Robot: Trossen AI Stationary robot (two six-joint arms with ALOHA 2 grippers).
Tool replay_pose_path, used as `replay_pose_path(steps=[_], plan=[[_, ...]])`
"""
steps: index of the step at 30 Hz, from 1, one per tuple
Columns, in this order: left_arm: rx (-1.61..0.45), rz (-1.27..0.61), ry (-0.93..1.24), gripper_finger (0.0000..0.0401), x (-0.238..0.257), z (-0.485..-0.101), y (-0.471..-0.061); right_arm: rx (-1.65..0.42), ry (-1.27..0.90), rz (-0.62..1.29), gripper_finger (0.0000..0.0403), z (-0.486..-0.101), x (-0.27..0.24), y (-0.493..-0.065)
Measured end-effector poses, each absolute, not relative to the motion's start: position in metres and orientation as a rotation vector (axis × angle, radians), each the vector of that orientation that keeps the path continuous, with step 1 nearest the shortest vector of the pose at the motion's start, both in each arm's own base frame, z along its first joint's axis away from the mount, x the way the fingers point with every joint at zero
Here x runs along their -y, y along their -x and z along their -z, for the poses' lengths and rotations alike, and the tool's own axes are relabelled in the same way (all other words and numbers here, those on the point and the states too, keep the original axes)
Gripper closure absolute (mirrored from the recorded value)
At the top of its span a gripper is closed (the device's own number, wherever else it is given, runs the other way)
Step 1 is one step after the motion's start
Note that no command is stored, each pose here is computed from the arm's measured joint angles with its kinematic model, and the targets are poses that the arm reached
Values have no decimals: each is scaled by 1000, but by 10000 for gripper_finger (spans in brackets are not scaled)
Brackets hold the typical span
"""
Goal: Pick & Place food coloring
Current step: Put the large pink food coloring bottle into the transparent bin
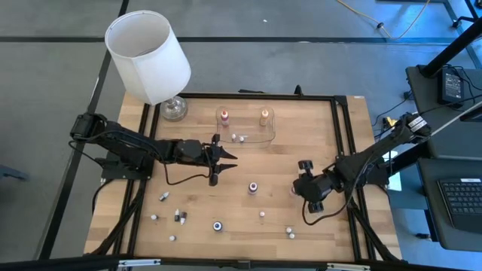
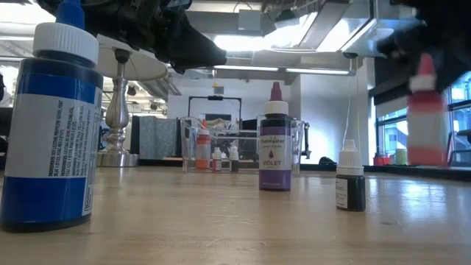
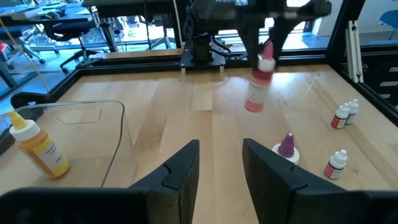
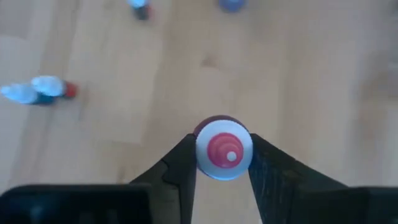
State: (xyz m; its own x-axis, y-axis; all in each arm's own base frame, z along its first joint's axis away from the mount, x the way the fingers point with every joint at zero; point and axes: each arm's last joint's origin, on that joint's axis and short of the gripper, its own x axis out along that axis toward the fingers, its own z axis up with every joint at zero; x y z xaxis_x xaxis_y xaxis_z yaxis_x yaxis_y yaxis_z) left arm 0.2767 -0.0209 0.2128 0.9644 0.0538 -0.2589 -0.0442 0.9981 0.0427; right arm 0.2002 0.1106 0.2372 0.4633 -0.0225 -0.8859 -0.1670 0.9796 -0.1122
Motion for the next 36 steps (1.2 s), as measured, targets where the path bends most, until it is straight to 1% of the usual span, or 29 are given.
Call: replay_pose_path(steps=[4, 9, 12, 15, 19, 24, 26, 28, 32, 36], plan=[[-263, -50, -36, 281, 21, -213, -277, -983, 278, -89, 281, -281, -100, -214], [-264, -50, -36, 283, 21, -213, -277, -840, 371, -60, 281, -333, -66, -229], [-272, -49, -39, 281, 21, -212, -276, -795, 410, 4, 281, -352, -36, -237], [-287, -47, -55, 281, 21, -211, -276, -727, 413, 28, 281, -360, -3, -251], [-288, -48, -55, 284, 21, -210, -276, -680, 376, 13, 281, -354, 42, -271], [-290, -48, -55, 283, 21, -210, -276, -772, 354, 58, 281, -319, 95, -297], [-291, -48, -55, 282, 21, -210, -276, -785, 317, 24, 281, -303, 112, -307], [-291, -48, -55, 281, 21, -210, -276, -813, 291, -3, 281, -290, 129, -315], [-292, -48, -56, 283, 21, -210, -276, -870, 261, 44, 281, -272, 159, -330], [-293, -48, -56, 283, 21, -210, -276, -917, 242, 59, 281, -256, 177, -342]])
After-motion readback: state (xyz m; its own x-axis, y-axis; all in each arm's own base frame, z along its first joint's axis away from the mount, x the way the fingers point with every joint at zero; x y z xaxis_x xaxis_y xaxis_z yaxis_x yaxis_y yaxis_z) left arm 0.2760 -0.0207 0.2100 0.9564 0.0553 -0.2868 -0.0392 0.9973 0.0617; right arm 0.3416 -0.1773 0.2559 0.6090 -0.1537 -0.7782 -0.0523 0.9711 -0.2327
